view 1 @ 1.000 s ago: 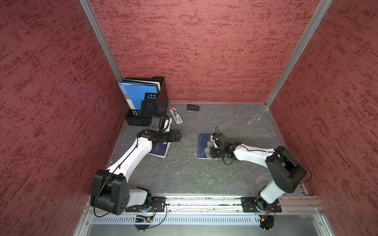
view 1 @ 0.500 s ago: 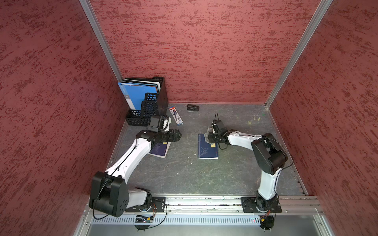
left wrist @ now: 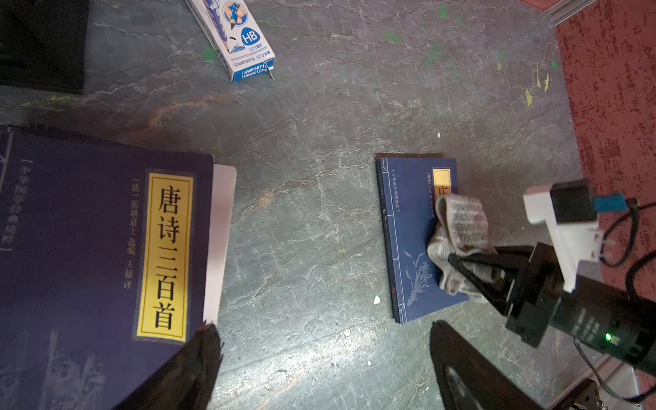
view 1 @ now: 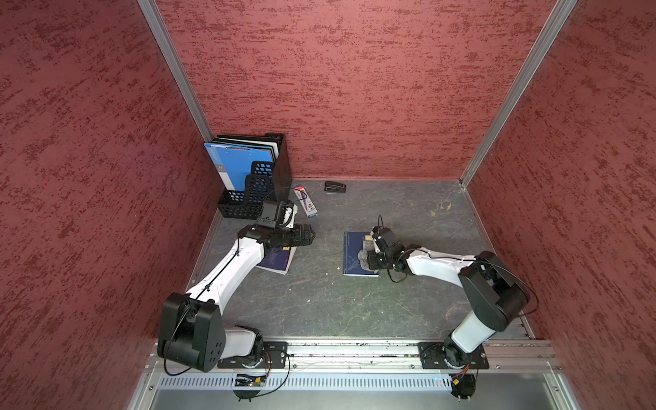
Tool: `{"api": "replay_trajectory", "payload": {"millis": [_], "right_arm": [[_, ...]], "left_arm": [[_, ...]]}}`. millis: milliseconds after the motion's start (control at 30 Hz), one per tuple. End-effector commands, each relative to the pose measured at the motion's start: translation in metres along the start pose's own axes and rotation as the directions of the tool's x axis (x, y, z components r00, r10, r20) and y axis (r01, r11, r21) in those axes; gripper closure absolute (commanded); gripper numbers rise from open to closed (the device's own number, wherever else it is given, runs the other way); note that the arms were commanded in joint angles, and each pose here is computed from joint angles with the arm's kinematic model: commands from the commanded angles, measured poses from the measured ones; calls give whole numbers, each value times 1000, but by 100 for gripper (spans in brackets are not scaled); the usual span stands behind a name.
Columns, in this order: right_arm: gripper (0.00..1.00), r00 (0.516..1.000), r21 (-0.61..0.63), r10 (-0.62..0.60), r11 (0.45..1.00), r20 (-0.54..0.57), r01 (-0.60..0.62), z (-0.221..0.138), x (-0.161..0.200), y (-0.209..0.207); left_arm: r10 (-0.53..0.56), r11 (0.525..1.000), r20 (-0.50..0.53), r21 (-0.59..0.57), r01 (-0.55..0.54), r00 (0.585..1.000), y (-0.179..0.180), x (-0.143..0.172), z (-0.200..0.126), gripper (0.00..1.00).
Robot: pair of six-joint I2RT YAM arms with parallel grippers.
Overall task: Wipe the cover of the book
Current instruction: Wipe the dirt from the cover of the book.
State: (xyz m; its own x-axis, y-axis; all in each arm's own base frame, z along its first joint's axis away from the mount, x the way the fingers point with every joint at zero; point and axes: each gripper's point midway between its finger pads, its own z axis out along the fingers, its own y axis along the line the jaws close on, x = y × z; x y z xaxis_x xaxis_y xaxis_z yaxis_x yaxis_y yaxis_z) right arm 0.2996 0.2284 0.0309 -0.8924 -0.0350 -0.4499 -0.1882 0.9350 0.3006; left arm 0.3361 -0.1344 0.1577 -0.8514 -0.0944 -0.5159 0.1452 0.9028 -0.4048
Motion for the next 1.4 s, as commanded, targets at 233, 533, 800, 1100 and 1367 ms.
{"api": "replay_trajectory", "payload": {"millis": [233,533,800,1100,1367], "right_arm": [[86,996,79,44,996,-82,-38,19,20,-24],[86,999,122,49,991,-8,-48,65,-61,-47],[86,999,86,23,996,-23,-21,53,-59,-37],[86,989,24,13,1000,-146,-10,21,41,-12],[85,994,86,31,996,-101,-22,33,25,-31]], "left_arm": [[-4,1000,25,0,4,1000,-1,-14,-2,7],[-11,1000,26,-3,11,1000,0,-8,-6,7],[-13,1000,22,-9,13,1000,2,-8,-4,6],[-21,1000,38,-1,21,999,4,-16,-3,6],[-26,1000,40,0,26,999,5,-16,-3,6]]}}
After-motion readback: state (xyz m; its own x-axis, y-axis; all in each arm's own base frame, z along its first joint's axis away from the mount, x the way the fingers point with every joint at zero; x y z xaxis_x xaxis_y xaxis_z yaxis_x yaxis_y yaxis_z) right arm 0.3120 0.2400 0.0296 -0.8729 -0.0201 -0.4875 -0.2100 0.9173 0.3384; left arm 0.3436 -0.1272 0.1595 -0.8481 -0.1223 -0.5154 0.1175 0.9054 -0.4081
